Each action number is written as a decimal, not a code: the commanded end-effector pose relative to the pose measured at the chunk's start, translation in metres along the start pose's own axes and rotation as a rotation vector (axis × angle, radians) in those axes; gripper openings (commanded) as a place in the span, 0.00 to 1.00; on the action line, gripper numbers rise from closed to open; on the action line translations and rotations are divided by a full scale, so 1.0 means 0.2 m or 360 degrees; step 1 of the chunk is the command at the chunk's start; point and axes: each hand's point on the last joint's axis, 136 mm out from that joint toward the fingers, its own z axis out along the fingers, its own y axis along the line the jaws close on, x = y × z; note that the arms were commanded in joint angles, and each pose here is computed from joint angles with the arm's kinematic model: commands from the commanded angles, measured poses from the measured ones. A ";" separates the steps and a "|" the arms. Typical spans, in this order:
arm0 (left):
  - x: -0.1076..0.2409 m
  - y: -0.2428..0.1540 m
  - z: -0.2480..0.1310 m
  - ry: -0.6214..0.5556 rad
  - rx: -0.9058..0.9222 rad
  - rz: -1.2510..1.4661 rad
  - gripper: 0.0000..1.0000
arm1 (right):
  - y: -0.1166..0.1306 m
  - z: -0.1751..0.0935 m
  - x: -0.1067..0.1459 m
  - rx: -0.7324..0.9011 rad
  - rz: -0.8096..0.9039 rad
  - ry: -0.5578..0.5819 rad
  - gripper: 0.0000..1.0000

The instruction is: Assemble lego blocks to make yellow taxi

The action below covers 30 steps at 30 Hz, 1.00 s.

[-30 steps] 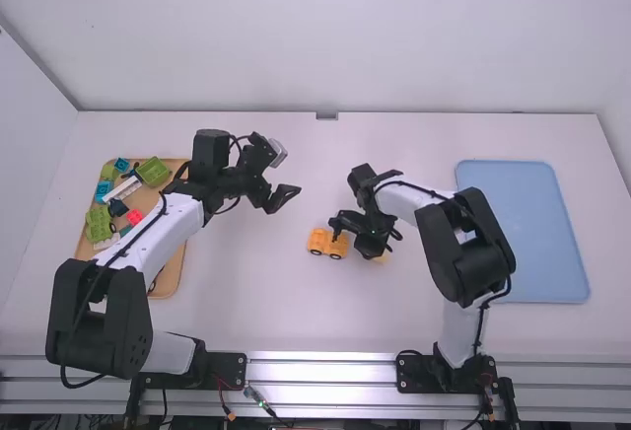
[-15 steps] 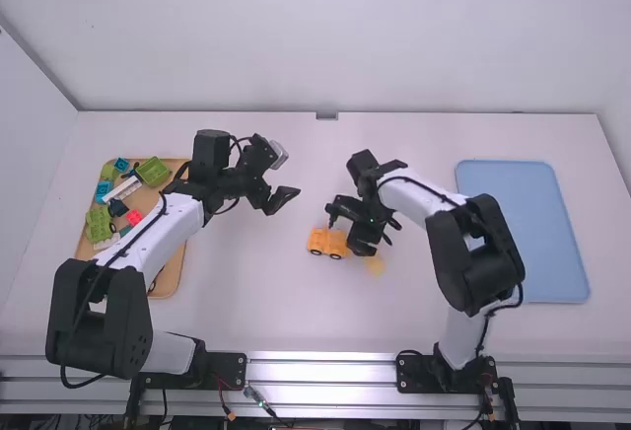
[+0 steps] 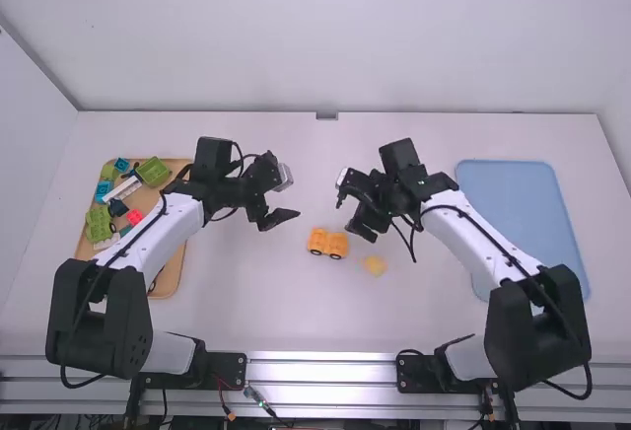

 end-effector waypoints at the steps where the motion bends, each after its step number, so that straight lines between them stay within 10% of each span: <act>1: -0.04 -0.05 0.03 -0.0147 0.0144 0.0197 0.99 | 0.07 0.00 -0.01 -0.0063 0.0005 -0.0108 0.99; 11: 0.10 -0.14 0.25 -0.0436 0.0451 0.0225 0.99 | 0.13 0.05 -0.09 -0.0032 0.0036 -0.0246 0.99; 30: 0.18 -0.11 0.35 -0.0352 0.0414 0.0233 0.99 | 0.31 0.12 0.18 0.0145 0.0220 -0.0451 0.99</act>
